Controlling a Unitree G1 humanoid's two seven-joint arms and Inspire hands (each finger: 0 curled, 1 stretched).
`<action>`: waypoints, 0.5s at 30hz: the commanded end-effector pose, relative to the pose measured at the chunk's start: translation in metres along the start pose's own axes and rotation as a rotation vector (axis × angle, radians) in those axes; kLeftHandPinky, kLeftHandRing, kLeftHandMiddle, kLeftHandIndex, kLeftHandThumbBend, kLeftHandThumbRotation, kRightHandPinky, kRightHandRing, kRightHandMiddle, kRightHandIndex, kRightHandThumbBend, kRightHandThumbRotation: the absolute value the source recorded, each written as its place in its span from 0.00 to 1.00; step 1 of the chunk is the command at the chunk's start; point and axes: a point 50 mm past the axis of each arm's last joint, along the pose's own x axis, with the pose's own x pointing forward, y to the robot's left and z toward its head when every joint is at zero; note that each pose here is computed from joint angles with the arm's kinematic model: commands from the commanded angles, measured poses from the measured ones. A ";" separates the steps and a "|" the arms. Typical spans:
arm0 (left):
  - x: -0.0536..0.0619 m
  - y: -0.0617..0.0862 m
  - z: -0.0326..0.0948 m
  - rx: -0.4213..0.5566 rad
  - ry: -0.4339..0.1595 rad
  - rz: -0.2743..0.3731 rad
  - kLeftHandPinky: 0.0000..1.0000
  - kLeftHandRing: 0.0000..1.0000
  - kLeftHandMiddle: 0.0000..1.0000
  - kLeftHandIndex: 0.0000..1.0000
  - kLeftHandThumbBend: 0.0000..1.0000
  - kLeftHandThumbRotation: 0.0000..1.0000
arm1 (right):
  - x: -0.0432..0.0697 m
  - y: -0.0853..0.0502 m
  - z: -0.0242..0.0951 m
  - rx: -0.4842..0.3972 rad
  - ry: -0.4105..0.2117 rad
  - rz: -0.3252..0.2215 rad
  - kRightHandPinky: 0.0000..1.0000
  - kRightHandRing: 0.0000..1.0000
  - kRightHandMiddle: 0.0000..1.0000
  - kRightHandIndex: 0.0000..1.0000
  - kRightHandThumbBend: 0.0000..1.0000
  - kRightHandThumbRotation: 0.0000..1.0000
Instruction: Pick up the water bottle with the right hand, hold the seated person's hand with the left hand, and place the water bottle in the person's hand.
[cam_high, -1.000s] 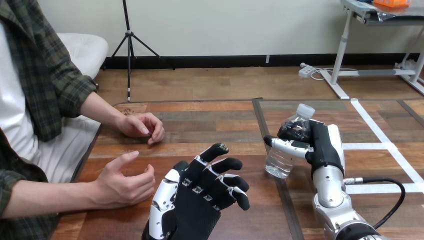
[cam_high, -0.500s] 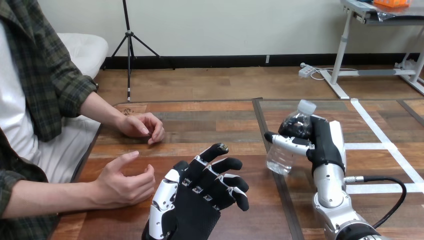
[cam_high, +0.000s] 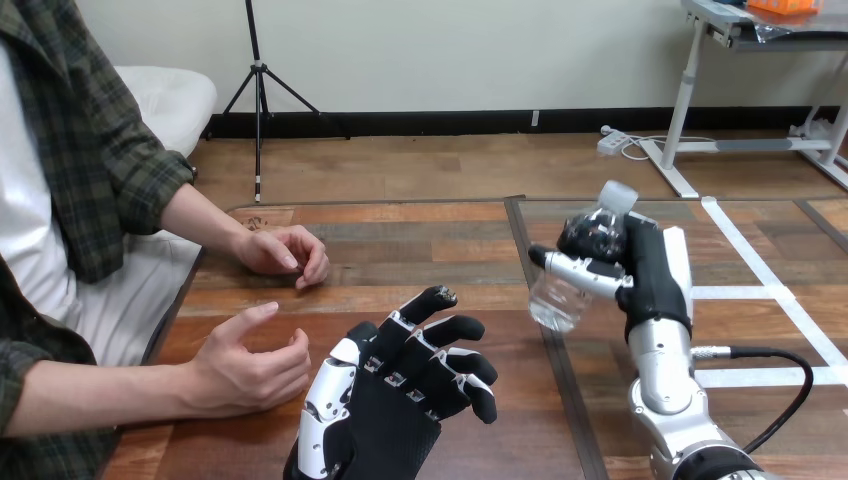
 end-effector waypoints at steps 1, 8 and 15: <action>0.011 -0.007 0.000 -0.022 -0.083 -0.012 0.42 0.58 0.67 0.72 0.02 0.94 | 0.016 -0.010 0.036 0.061 -0.159 -0.038 0.40 0.45 0.51 0.53 0.74 0.00; 0.012 -0.006 -0.001 -0.026 -0.082 -0.013 0.42 0.58 0.67 0.71 0.02 0.94 | 0.017 -0.015 0.040 0.053 -0.187 -0.051 0.40 0.44 0.50 0.52 0.75 0.00; 0.013 -0.006 -0.001 -0.027 -0.085 -0.012 0.42 0.58 0.67 0.72 0.02 0.94 | 0.018 -0.018 0.043 0.044 -0.221 -0.054 0.39 0.44 0.49 0.52 0.75 0.00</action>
